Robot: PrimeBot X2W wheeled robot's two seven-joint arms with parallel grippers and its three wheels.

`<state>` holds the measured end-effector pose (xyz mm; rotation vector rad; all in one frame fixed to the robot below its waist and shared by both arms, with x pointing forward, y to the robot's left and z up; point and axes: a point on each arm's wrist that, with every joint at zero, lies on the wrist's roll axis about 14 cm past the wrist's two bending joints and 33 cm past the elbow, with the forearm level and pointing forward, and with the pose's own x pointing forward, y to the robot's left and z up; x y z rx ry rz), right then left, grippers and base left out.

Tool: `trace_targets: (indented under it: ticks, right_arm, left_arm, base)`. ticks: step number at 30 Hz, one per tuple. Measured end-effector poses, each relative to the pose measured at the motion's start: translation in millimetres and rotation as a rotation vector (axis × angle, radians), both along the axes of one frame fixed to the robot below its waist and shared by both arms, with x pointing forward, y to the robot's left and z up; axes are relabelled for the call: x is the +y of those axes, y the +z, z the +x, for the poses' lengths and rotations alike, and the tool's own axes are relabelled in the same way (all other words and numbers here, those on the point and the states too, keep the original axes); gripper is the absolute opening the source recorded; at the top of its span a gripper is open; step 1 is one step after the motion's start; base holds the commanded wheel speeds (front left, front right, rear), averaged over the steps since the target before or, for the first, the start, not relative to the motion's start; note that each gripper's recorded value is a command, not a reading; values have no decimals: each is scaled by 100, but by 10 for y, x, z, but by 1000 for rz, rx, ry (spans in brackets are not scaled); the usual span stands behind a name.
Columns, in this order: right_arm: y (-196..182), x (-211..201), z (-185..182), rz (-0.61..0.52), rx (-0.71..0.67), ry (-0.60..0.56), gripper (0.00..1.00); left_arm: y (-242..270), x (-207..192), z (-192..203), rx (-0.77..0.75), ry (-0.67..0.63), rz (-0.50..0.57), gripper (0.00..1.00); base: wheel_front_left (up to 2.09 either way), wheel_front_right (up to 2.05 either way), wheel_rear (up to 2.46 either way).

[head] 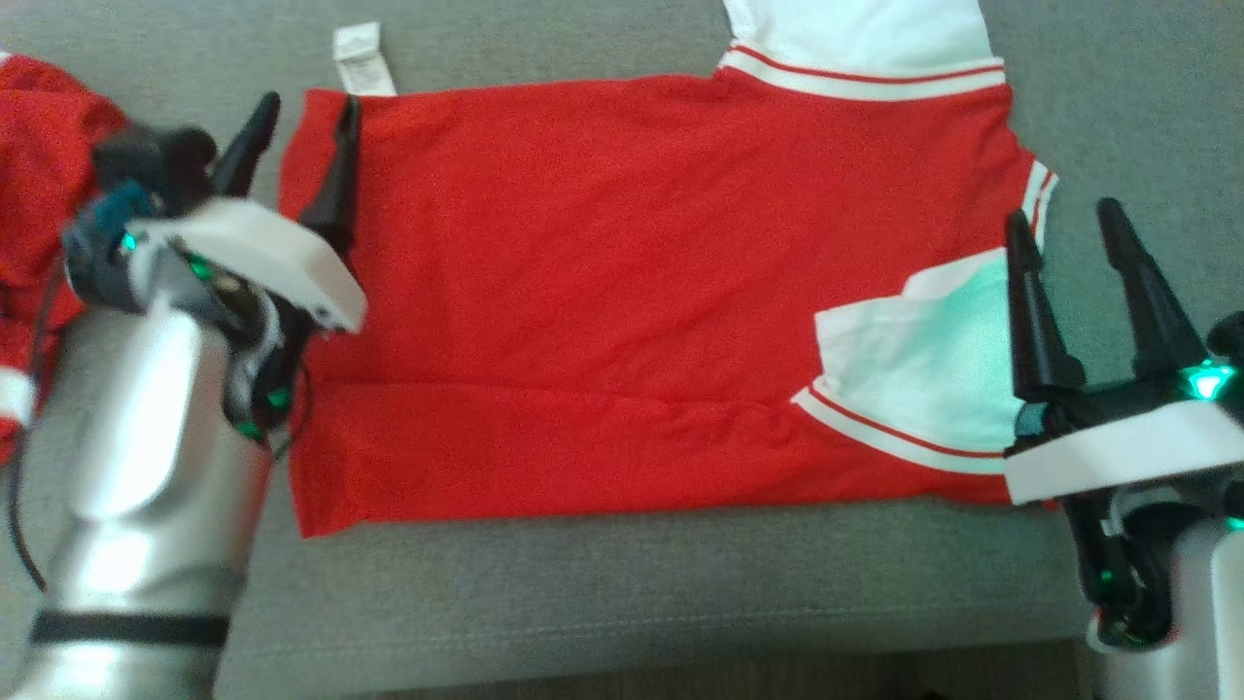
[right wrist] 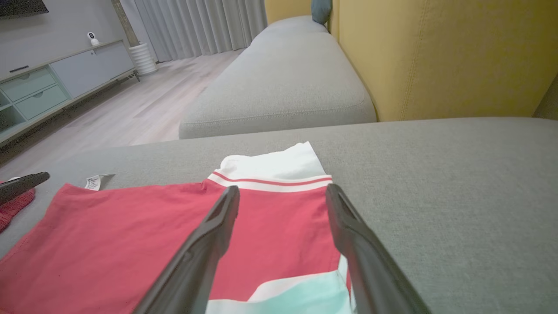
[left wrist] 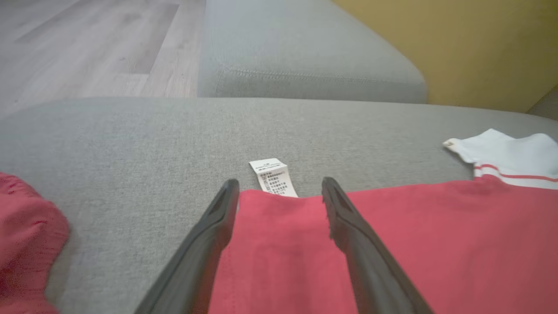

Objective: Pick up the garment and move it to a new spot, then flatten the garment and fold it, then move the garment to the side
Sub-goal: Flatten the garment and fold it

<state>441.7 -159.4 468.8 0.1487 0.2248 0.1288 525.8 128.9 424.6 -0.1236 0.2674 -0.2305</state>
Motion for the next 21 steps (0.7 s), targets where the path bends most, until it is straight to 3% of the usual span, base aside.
trace_targets:
  ticks: [8, 11, 12, 13, 14, 21]
  right_arm:
    - [-213, -132, -41, -6, 53, -38, 100]
    - [-256, -162, -58, 1, 64, -49, 100]
    - [-265, -170, -60, 1, 65, -51, 100]
    - [-277, -175, -61, 2, 67, -53, 100]
    - [-288, -179, -61, 3, 71, -55, 100]
    - [-277, -246, 128, -3, 59, -60, 100]
  left_arm:
    - [-643, 66, 244, 240, -11, 31, 100]
    - [-683, 70, 305, 266, -17, 34, 98]
    - [-681, 68, 322, 272, -21, 35, 44]
    - [-680, 72, 336, 275, -23, 39, 4]
    - [-681, 77, 339, 276, -26, 43, 0]
    - [-633, 95, 334, 228, -29, 61, 0]
  base:
    - [0, 0, 0]
    - [0, 0, 0]
    - [0, 0, 0]
    - [0, 0, 0]
    - [0, 0, 0]
    - [0, 0, 0]
